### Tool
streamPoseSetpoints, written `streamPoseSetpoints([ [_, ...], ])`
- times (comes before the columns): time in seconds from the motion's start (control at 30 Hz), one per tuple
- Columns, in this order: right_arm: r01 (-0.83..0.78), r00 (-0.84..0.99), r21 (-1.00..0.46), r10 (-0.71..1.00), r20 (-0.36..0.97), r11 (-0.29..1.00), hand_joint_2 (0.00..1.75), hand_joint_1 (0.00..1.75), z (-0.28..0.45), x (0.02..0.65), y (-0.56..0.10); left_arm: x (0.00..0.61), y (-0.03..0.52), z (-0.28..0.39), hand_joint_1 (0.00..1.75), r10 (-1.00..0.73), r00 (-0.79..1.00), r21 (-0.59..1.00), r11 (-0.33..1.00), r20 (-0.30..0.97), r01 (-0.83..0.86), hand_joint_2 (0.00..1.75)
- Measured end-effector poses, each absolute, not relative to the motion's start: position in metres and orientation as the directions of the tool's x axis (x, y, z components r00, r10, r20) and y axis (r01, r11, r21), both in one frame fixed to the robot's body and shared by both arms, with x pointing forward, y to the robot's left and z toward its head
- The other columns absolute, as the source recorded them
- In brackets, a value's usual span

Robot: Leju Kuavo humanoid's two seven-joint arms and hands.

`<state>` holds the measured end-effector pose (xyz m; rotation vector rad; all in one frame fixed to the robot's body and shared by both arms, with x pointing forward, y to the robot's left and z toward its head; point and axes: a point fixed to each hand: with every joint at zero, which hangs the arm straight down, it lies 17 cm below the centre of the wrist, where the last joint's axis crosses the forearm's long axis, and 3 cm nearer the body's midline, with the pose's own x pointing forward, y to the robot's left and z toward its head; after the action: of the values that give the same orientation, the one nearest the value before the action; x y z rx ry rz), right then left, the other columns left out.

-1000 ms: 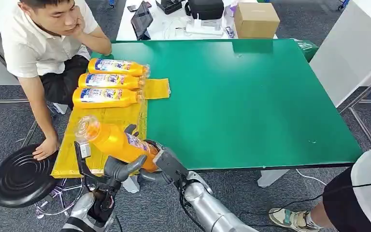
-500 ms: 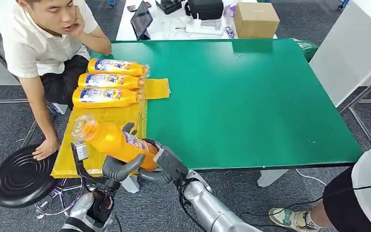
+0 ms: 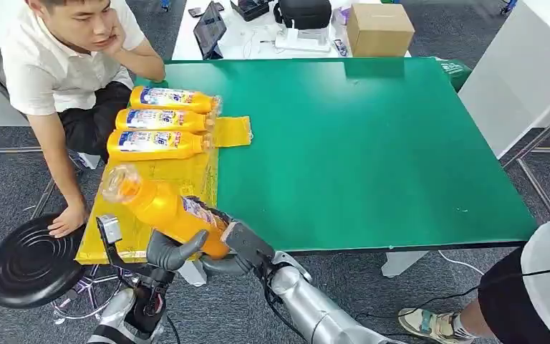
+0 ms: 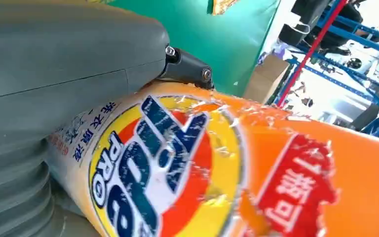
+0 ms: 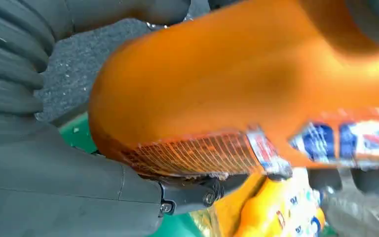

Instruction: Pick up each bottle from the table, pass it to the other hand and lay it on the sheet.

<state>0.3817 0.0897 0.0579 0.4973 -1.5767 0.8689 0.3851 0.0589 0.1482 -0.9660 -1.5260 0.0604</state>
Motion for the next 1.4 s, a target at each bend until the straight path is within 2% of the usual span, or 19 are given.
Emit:
streamPoseSetpoints([
  [0.03, -0.740, -0.196, -0.251, 0.156, 0.968, 0.624, 1.75, 0.00, 0.056, 0.380, 0.090, 0.385, 0.060, 0.149, 1.75, 0.594, 0.119, -0.558, 0.643, 0.796, 0.525, 1.75],
  [0.13, -0.759, -0.146, -0.229, 0.183, 0.972, 0.609, 1.75, 0.00, 0.045, 0.376, 0.091, 0.385, 0.060, 0.151, 1.75, 0.600, 0.122, -0.563, 0.633, 0.790, 0.531, 1.75],
  [0.17, -0.764, -0.130, -0.223, 0.194, 0.972, 0.605, 0.00, 0.00, 0.041, 0.376, 0.090, 0.385, 0.061, 0.150, 1.75, 0.600, 0.124, -0.564, 0.634, 0.791, 0.529, 1.75],
  [0.57, -0.771, -0.121, -0.246, 0.244, 0.962, 0.588, 0.00, 0.00, 0.032, 0.376, 0.089, 0.389, 0.066, 0.148, 1.75, 0.596, 0.117, -0.562, 0.648, 0.794, 0.515, 1.75],
  [0.7, -0.732, -0.187, -0.314, 0.266, 0.946, 0.604, 0.00, 0.00, 0.029, 0.374, 0.086, 0.401, 0.077, 0.144, 1.75, 0.554, 0.080, -0.525, 0.720, 0.829, 0.453, 1.75],
  [0.8, -0.733, -0.202, -0.304, 0.232, 0.952, 0.609, 0.00, 0.00, 0.027, 0.366, 0.084, 0.410, 0.085, 0.143, 1.75, 0.488, 0.031, -0.453, 0.782, 0.872, 0.427, 1.75],
  [0.9, -0.697, -0.235, -0.340, 0.247, 0.940, 0.632, 0.00, 0.00, 0.023, 0.367, 0.074, 0.429, 0.100, 0.143, 1.75, 0.328, -0.066, -0.286, 0.892, 0.942, 0.349, 1.75],
  [1.03, -0.631, -0.269, -0.378, 0.267, 0.926, 0.677, 0.00, 0.00, 0.020, 0.368, 0.060, 0.467, 0.147, 0.153, 1.75, -0.036, -0.225, 0.072, 0.985, 0.974, 0.155, 1.75],
  [1.13, -0.543, -0.347, -0.465, 0.317, 0.883, 0.700, 0.00, 0.00, 0.030, 0.379, 0.046, 0.492, 0.177, 0.165, 1.75, -0.271, -0.290, 0.292, 0.956, 0.918, 0.029, 1.75],
  [1.23, -0.456, -0.416, -0.535, 0.361, 0.834, 0.711, 0.00, 0.00, 0.044, 0.388, 0.037, 0.517, 0.196, 0.185, 1.75, -0.478, -0.329, 0.480, 0.873, 0.814, -0.081, 1.75],
  [1.4, -0.392, -0.487, -0.591, 0.387, 0.783, 0.705, 0.00, 0.00, 0.064, 0.391, 0.038, 0.553, 0.212, 0.201, 1.75, -0.678, -0.308, 0.666, 0.728, 0.667, -0.162, 1.75],
])
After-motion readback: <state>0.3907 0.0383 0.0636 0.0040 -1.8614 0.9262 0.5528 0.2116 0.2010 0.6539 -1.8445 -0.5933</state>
